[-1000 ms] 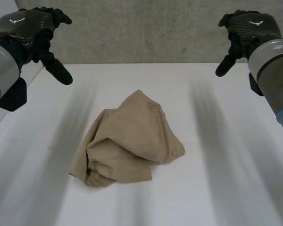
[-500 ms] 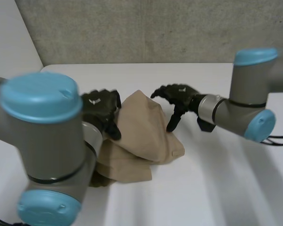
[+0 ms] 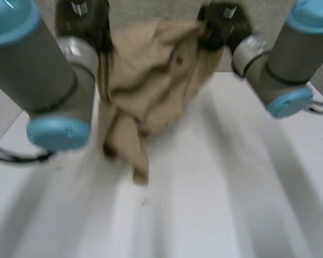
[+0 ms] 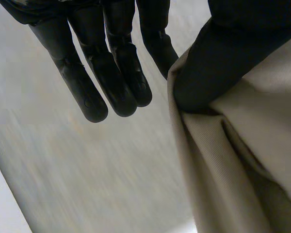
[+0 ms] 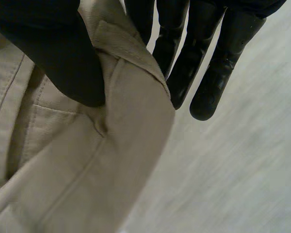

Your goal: Fold the shorts.

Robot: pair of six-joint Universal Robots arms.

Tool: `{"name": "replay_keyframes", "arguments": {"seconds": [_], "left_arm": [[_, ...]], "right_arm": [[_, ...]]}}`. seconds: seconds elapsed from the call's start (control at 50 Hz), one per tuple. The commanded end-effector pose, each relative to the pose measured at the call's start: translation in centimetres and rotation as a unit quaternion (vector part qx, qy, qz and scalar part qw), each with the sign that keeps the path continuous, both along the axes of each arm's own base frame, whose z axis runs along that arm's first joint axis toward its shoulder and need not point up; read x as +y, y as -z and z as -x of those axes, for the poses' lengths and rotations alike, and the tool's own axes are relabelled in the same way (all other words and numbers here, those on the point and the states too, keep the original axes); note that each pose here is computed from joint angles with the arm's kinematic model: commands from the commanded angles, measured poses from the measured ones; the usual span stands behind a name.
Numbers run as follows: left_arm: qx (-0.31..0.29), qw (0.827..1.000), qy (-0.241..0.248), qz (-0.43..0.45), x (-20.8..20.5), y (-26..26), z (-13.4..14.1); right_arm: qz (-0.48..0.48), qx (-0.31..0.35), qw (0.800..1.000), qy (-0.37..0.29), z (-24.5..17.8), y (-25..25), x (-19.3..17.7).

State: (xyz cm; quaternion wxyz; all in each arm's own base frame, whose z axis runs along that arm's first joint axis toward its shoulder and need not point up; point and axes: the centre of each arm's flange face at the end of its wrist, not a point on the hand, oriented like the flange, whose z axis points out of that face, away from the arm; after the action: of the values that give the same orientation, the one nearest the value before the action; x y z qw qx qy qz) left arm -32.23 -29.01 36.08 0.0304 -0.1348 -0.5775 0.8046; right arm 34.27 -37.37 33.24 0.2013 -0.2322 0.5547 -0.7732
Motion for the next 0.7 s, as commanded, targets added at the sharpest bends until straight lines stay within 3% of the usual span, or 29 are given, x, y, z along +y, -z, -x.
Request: {"name": "replay_keyframes", "arguments": {"seconds": [0.02, 0.1, 0.24, 0.32, 0.42, 0.52, 0.7], "left_arm": [[0.003, 0.988, 0.060, 0.139, -0.6, -4.8, 1.1], [-0.011, 0.989, 0.073, 0.132, -0.8, -3.8, 0.7], [-0.068, 0.995, 0.069, 0.020, -1.1, 4.1, -0.7], [-0.108, 0.989, 0.075, -0.062, 0.1, 9.9, -1.4], [-0.163, 0.969, 0.089, -0.163, 3.1, 15.7, -2.4], [-0.183, 0.956, 0.104, -0.205, 5.8, 16.9, -2.5], [-0.148, 0.972, 0.036, -0.176, 7.6, 12.4, -5.1]], "right_arm": [[0.099, -0.044, 0.994, 0.025, 1.7, -5.4, 2.8], [0.070, 0.004, 0.997, 0.022, 2.1, -2.8, 4.3], [0.003, 0.121, 0.993, 0.015, 2.9, 4.9, 6.8], [-0.046, 0.192, 0.980, 0.009, 3.6, 10.1, 8.5], [-0.100, 0.272, 0.957, -0.004, 4.8, 16.0, 10.9], [-0.113, 0.307, 0.945, -0.009, 5.3, 17.3, 12.1], [-0.107, 0.295, 0.950, 0.001, 6.3, 13.8, 12.9]]}}
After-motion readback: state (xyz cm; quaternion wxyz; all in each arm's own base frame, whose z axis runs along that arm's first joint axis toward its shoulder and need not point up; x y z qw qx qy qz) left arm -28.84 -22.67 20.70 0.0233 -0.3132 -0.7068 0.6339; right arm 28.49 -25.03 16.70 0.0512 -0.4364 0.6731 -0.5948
